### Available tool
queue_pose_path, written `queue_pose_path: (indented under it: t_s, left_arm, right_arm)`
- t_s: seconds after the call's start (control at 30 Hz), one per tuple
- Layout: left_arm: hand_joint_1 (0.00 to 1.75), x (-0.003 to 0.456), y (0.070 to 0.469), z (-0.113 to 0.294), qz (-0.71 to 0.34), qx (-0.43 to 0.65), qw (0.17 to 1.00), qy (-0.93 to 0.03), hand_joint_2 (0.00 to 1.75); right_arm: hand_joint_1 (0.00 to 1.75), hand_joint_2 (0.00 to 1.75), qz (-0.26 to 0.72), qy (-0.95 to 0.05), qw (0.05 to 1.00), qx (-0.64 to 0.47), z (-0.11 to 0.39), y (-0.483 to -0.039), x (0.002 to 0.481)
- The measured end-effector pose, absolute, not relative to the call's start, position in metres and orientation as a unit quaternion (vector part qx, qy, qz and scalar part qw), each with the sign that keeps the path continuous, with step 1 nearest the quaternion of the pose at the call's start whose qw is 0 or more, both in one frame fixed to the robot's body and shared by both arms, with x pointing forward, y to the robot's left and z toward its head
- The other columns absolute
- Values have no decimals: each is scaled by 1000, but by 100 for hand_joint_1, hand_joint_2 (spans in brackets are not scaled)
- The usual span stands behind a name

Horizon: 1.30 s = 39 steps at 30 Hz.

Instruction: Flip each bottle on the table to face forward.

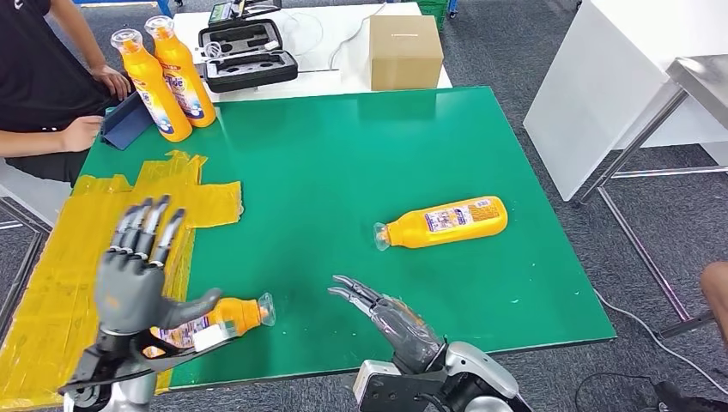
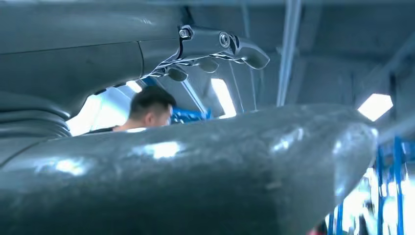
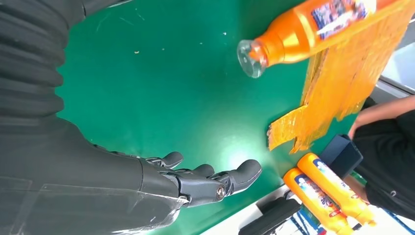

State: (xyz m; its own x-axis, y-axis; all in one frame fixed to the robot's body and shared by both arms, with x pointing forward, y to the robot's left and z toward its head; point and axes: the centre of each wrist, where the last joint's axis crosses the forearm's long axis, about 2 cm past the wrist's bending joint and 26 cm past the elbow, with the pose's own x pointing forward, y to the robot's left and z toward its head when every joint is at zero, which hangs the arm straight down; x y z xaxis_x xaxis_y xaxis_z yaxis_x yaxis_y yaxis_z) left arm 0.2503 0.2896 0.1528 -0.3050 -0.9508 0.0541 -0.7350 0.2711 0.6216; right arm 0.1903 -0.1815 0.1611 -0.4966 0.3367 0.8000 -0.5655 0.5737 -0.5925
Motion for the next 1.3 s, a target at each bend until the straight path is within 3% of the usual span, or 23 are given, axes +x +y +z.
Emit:
queue_pose_path:
  t_s: [0.3, 0.53, 0.73, 0.9, 1.07, 1.2, 1.3]
  left_arm:
    - [0, 235, 292, 149, -79, 546, 301, -778, 0]
    - [0, 219, 283, 147, 66, 424, 417, -801, 0]
    - [0, 208, 275, 156, 87, 256, 487, -830, 0]
    - [0, 201, 270, 160, 83, 185, 510, -836, 0]
    - [0, 192, 262, 160, 62, 72, 548, -831, 0]
    - [0, 186, 257, 161, 46, 41, 553, -831, 175]
    - [0, 184, 255, 162, 31, 20, 554, -832, 175]
  right_arm:
    - [0, 175, 452, -737, 501, 46, 153, -190, 182]
    - [0, 175, 419, -739, 523, -58, 145, -223, 166]
    - [0, 175, 418, -718, 533, -160, 147, -272, 167]
    - [0, 175, 415, -701, 536, -223, 151, -301, 171]
    - [0, 175, 423, -658, 504, -366, 160, -336, 178]
    - [0, 175, 421, -626, 492, -435, 168, -362, 182]
    - [0, 175, 426, -597, 502, -459, 167, -377, 187]
